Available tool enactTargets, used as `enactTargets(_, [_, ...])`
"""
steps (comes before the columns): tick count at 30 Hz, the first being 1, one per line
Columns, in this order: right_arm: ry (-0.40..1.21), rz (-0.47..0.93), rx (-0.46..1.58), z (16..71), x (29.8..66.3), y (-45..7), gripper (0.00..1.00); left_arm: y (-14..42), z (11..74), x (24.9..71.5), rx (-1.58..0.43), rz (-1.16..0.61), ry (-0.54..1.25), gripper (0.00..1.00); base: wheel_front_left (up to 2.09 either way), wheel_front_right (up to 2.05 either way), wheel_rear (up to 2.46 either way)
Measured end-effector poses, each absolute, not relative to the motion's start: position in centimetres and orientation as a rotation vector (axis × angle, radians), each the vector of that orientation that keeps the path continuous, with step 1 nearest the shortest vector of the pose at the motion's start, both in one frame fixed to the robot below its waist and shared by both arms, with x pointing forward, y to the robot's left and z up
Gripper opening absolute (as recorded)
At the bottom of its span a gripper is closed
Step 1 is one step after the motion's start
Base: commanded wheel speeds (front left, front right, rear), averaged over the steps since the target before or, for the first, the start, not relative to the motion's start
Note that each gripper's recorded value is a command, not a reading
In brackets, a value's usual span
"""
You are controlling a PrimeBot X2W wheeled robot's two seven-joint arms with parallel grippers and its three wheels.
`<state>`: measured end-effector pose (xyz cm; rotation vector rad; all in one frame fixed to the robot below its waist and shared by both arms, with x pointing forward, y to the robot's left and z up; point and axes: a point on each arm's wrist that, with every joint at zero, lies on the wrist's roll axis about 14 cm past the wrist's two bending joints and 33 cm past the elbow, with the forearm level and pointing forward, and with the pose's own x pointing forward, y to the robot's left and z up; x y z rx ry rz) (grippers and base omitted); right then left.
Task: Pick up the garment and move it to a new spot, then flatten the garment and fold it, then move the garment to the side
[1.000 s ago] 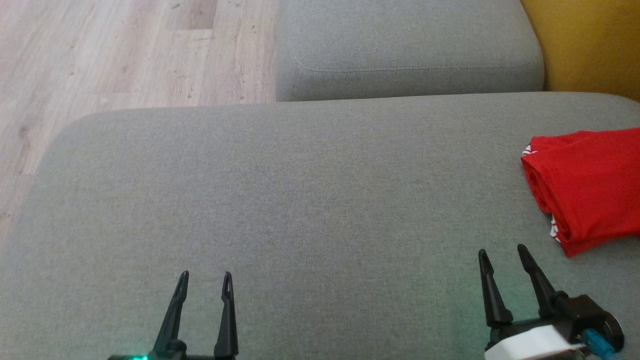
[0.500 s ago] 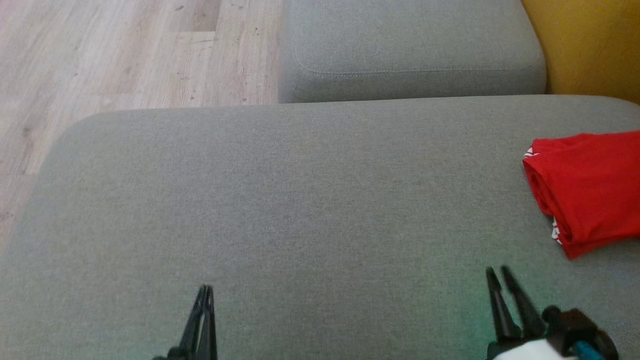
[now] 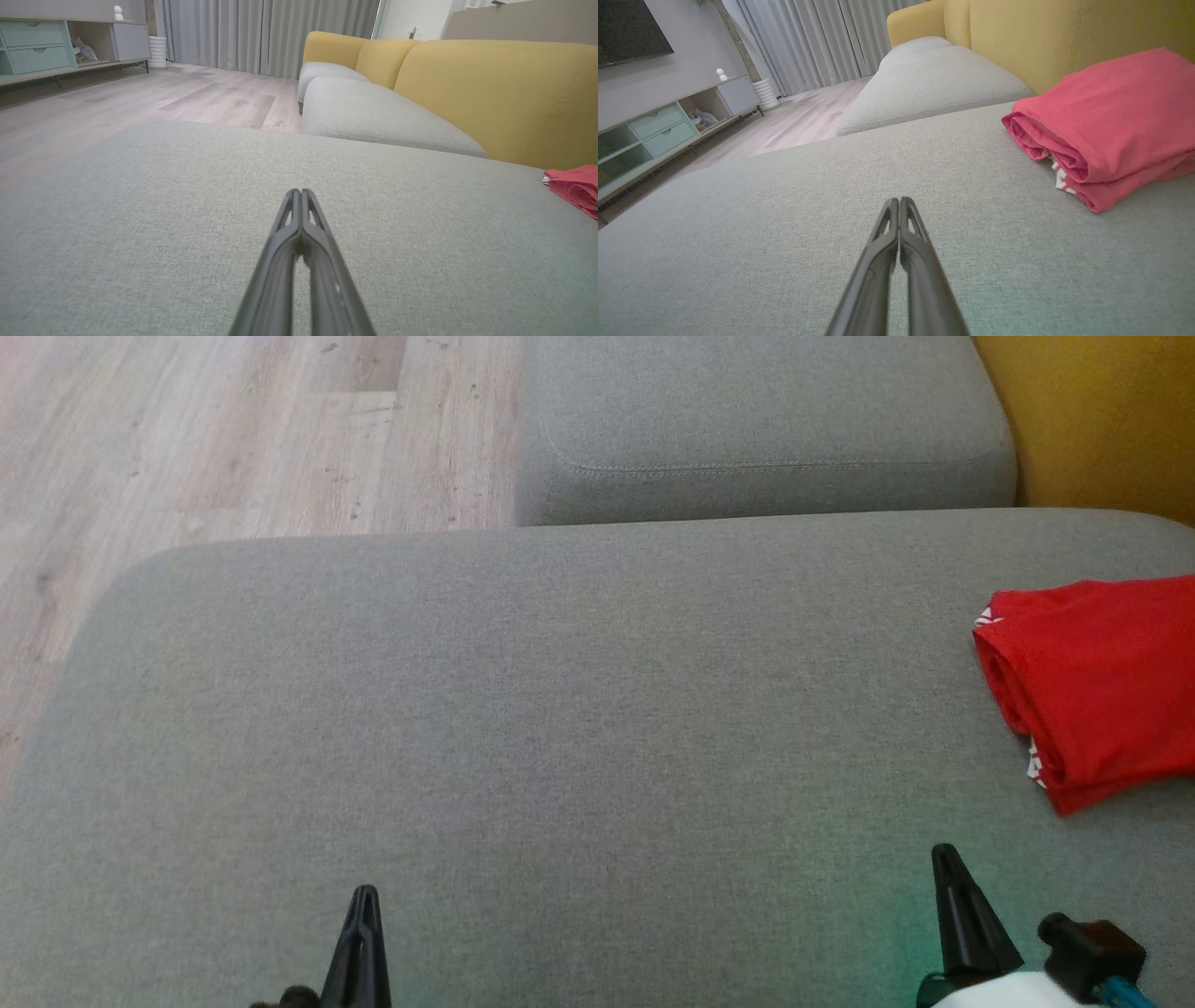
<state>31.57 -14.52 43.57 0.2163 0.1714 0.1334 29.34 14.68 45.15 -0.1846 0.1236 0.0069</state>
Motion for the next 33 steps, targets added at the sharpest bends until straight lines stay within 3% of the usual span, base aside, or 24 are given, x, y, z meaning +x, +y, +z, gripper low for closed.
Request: enactTargets(33, [0.174, 0.004, 0.614, 44.2, 33.2, -16.6, 0.00, 16.2, 44.4, 31.5, -0.587, 0.071, 0.192, 0.00, 0.00, 0.00, 0.00])
